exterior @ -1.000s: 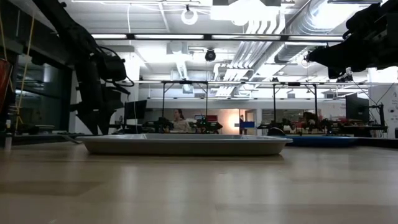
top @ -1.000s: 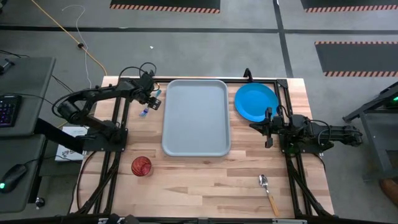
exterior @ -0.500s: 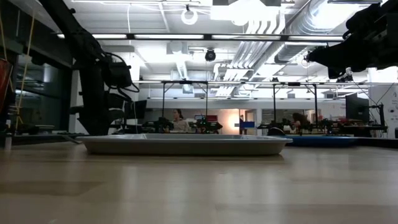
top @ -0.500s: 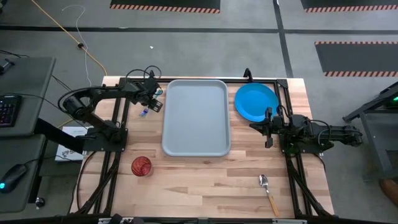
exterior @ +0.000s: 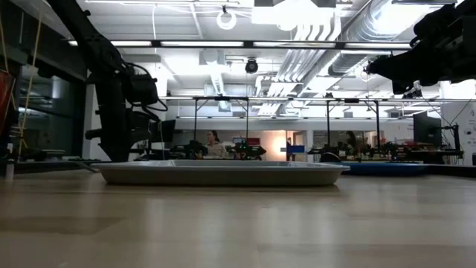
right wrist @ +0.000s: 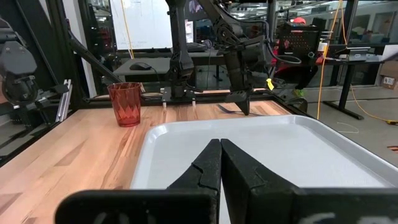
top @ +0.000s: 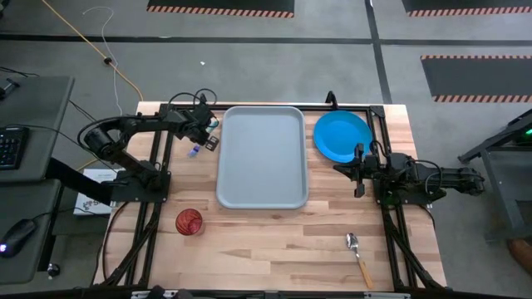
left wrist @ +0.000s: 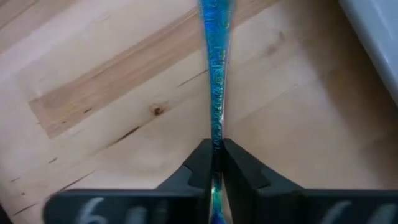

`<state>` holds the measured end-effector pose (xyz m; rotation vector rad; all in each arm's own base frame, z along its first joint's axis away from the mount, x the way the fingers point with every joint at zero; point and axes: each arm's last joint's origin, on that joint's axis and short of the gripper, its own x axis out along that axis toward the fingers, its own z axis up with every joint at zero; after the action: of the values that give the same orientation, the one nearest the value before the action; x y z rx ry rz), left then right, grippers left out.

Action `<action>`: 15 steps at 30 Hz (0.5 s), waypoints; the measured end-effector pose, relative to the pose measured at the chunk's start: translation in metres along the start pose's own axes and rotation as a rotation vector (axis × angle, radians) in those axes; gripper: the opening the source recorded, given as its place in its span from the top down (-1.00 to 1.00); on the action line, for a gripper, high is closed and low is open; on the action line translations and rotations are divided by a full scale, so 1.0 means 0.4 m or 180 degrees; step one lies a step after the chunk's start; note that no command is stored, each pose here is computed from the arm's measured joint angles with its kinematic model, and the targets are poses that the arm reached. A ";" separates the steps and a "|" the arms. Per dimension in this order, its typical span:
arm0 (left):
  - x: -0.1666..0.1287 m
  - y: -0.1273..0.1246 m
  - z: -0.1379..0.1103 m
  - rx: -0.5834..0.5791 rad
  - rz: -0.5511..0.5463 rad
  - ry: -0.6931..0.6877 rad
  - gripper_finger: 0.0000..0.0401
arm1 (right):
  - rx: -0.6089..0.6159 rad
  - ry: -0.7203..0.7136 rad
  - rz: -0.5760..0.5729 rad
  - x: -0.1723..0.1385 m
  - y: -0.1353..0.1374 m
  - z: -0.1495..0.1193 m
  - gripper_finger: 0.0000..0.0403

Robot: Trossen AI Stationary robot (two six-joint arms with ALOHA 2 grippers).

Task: Pick and place plate/cup/fork/spoon on tray
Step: Put the blue fork on the right of the gray serving tray

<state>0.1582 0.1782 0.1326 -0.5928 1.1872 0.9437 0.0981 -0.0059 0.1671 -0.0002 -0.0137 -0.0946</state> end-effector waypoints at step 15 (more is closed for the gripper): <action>-0.110 0.007 0.078 0.0080 0.0390 -0.0214 0.96 | 0.0000 0.0000 0.0000 0.000 0.000 0.000 1.00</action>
<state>0.1677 0.1917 0.1841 -0.4687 1.1840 1.0431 0.0981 -0.0059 0.1671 -0.0002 -0.0138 -0.0946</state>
